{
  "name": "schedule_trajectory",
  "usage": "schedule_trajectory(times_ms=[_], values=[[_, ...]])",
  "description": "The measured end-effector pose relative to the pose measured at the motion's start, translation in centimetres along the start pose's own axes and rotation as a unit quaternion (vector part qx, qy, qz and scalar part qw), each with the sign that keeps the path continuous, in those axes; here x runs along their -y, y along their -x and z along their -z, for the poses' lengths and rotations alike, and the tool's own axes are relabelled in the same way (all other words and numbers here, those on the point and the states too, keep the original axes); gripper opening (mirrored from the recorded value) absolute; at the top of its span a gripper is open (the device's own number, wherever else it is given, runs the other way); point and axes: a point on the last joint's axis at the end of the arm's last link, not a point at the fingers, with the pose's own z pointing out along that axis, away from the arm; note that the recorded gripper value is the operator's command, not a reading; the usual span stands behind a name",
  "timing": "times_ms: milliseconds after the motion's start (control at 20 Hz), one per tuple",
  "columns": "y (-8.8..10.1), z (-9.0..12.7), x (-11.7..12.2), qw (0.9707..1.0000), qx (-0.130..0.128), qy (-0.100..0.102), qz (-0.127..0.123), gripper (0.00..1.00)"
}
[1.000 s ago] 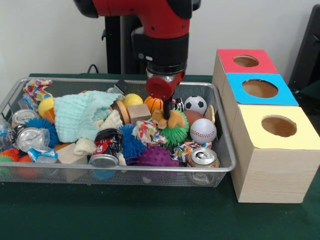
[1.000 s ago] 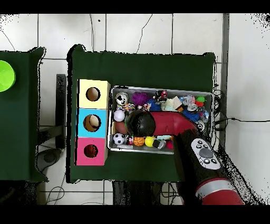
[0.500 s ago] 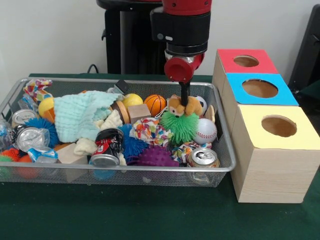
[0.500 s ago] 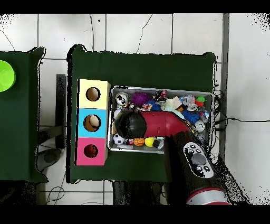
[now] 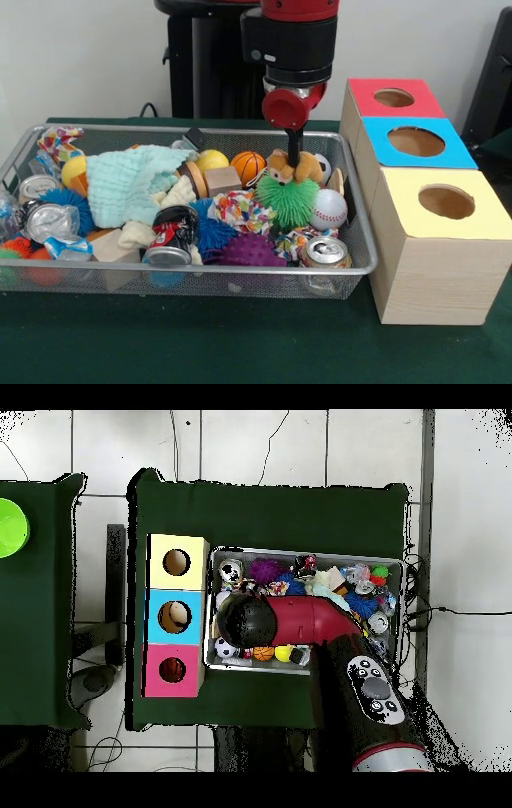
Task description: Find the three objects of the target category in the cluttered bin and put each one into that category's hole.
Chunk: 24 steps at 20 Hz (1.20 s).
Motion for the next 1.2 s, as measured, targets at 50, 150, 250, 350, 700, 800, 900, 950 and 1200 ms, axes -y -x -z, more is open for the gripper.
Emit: schedule_trajectory(times_ms=[50,150,250,350,700,800,900,950,1200], values=[[-0.1,0.0,0.0,1.0000,0.000,0.000,0.000,0.00],[-0.3,0.0,0.1,1.0000,0.000,0.000,-0.002,0.00],[-0.8,0.0,0.1,1.0000,-0.001,0.002,-0.006,0.00],[-1.6,0.1,-0.3,0.9999,-0.005,0.008,-0.008,0.00],[-2.1,1.3,-3.9,0.9994,-0.016,0.032,0.002,0.00],[-1.9,1.8,-5.0,0.9990,-0.020,0.040,0.007,0.00],[-1.5,2.1,-5.9,0.9986,-0.023,0.045,0.013,0.00],[-1.3,2.3,-6.4,0.9984,-0.025,0.049,0.016,0.00],[0.3,3.2,-9.1,0.9970,-0.031,0.061,0.036,0.00]])
